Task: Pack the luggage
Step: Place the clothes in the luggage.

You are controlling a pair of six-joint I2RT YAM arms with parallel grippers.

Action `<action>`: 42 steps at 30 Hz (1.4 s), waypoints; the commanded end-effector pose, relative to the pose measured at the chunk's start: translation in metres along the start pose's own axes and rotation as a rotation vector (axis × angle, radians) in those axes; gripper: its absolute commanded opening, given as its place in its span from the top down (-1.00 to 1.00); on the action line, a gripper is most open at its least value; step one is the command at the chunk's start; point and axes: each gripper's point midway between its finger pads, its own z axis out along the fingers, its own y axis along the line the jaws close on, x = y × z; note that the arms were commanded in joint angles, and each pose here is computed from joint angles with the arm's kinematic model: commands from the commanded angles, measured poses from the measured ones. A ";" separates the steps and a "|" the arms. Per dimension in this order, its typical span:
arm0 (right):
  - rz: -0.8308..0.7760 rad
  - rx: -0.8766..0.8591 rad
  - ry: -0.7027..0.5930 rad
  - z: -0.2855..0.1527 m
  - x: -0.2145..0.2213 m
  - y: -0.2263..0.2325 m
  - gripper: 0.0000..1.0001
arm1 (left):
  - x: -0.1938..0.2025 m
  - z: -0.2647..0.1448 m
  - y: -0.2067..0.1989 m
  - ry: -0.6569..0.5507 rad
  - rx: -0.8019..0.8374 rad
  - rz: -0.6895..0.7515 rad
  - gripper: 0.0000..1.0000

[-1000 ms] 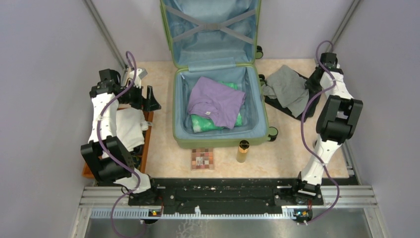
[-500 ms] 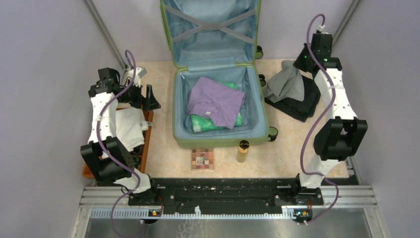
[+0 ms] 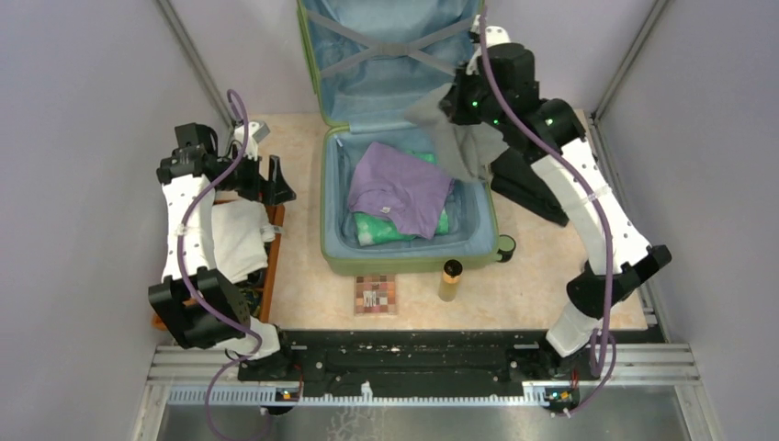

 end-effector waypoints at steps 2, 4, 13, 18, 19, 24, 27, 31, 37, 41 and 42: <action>0.013 -0.176 -0.046 -0.042 -0.006 0.075 1.00 | -0.014 -0.021 -0.013 -0.048 -0.040 0.063 -0.97; 0.066 -0.241 -0.030 -0.042 0.005 0.091 1.00 | -0.013 -0.023 -0.015 -0.052 -0.048 0.076 -0.97; 0.197 -0.113 0.084 0.042 0.089 0.056 1.00 | -0.011 -0.026 -0.020 -0.063 -0.049 0.092 -0.97; 0.196 0.044 0.255 0.105 0.162 -0.004 0.88 | -0.013 -0.011 -0.031 -0.081 0.025 0.113 -0.97; 0.182 0.073 0.279 0.110 0.171 -0.013 0.87 | -0.015 -0.006 -0.035 -0.078 0.035 0.121 -0.97; 0.169 0.146 0.288 0.114 0.179 -0.044 0.85 | -0.023 0.052 -0.064 -0.009 0.098 0.205 -0.97; 0.174 0.164 0.278 0.113 0.176 -0.054 0.84 | -0.032 0.091 -0.083 0.027 0.168 0.236 -0.97; 0.173 0.181 0.286 0.112 0.181 -0.063 0.83 | -0.035 0.138 -0.098 0.097 0.241 0.220 -0.97; 0.178 0.212 0.293 0.109 0.197 -0.082 0.82 | -0.035 0.194 -0.103 0.109 0.286 0.115 -0.97; 0.229 0.192 0.303 0.106 0.212 -0.095 0.82 | -0.040 0.218 -0.105 0.096 0.335 0.036 -0.93; 0.243 0.180 0.297 0.106 0.213 -0.096 0.81 | -0.042 0.222 -0.109 0.098 0.357 0.023 -0.91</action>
